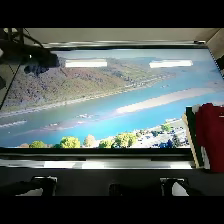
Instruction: Fold the shirts.
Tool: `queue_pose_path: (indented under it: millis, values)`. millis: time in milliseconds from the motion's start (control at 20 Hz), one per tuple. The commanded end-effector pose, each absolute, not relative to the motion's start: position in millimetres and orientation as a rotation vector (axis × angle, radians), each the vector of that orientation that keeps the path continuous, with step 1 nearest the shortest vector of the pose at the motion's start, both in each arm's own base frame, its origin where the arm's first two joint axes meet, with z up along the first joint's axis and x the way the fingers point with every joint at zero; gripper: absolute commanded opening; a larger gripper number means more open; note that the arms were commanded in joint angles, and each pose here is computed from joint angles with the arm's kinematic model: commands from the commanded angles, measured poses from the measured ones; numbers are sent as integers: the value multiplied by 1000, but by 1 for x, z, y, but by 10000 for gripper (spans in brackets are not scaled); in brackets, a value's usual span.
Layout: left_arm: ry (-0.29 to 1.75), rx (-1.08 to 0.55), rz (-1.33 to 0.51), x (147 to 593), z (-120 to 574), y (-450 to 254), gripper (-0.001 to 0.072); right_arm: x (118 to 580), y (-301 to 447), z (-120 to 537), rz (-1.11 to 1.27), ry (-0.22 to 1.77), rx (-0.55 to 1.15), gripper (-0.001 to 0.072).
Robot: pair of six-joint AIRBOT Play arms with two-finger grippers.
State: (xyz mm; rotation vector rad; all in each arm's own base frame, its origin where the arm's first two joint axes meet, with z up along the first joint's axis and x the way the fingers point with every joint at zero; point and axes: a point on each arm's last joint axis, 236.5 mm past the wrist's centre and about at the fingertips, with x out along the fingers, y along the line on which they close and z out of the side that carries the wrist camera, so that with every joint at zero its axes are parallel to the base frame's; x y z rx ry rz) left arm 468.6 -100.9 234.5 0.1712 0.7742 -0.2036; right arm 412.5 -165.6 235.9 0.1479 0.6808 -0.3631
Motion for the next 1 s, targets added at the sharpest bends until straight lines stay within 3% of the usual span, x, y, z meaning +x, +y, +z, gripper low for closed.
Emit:
queue_pose_path:
  millis: [0,50,100,200,300,950]
  values:
    - [1190,225,45,410,135,-51,415,433,17,189,-19,904,222,696]
    - [1323,205,-8,382,96,-61,468,417,46,149,32,1068,186,694]
    - [1378,152,-97,359,65,-82,469,397,72,109,88,1223,164,676]
    - [1320,30,-151,336,34,-107,467,364,106,57,172,1398,128,672]
    - [1253,-44,-108,330,24,-106,467,350,118,30,172,1447,122,696]
    - [1245,-31,-97,330,22,-101,468,338,119,22,175,1493,103,689]
